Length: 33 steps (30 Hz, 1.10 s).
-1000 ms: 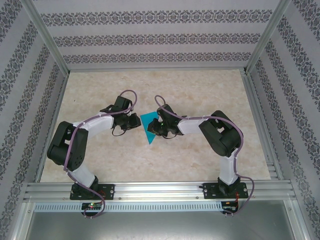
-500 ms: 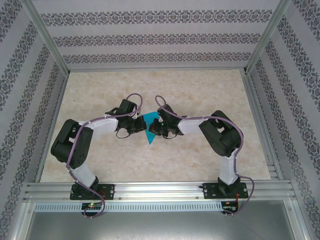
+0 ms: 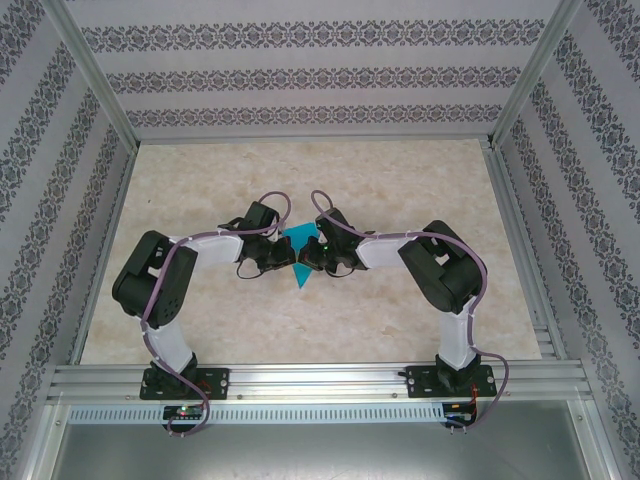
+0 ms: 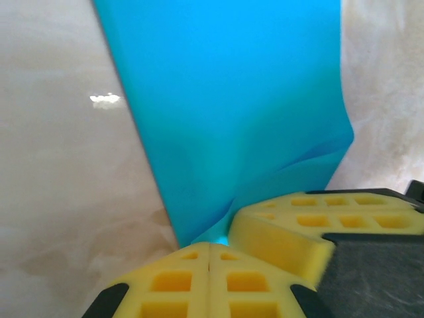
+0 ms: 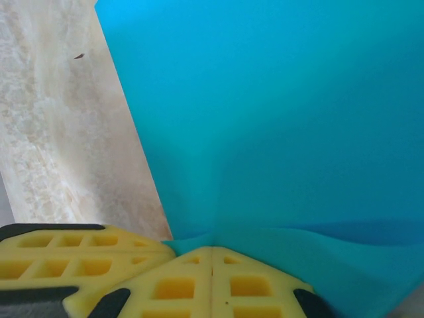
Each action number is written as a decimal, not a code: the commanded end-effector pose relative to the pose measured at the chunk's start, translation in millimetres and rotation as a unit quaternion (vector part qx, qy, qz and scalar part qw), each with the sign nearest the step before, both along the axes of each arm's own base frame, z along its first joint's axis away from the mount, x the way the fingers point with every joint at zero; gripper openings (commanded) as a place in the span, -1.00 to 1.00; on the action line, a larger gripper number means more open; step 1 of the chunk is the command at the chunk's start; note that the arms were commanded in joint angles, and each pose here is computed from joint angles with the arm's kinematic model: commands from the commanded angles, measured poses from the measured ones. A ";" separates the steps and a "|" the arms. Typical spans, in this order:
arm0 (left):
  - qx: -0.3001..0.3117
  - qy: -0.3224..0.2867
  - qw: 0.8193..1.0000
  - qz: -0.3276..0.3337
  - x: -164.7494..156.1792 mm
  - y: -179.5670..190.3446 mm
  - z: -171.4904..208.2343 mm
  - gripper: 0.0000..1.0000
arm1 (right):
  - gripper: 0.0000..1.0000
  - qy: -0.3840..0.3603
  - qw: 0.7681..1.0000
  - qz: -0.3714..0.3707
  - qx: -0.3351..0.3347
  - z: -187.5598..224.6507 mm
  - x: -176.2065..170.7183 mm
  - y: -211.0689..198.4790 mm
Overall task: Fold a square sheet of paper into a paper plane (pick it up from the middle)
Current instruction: Third fold the triangle at the center of the table.
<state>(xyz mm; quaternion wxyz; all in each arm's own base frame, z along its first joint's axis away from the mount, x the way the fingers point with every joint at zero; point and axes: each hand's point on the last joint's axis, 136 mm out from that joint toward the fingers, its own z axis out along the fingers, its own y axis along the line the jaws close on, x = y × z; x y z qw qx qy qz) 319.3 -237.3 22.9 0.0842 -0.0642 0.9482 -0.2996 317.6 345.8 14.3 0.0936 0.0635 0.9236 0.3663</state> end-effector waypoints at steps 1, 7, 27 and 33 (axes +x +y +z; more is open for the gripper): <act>0.025 -0.003 1.000 0.009 4.8 1.3 -7.5 -0.98 | -1.00 0.011 1.000 0.000 -0.004 -6.7 -4.8 -8.8; 0.043 0.009 0.999 0.010 0.9 6.7 -20.1 -1.00 | -1.00 -0.022 0.999 0.012 0.048 31.5 5.4 -1.4; 0.068 0.007 0.998 0.006 0.3 12.6 -19.4 -1.00 | -1.00 0.008 1.000 0.013 0.001 -7.2 -11.9 -27.0; 0.057 -0.011 0.998 -0.011 7.3 5.8 -1.2 -0.98 | -1.00 0.024 1.000 -0.001 -0.018 -21.5 -15.9 -35.3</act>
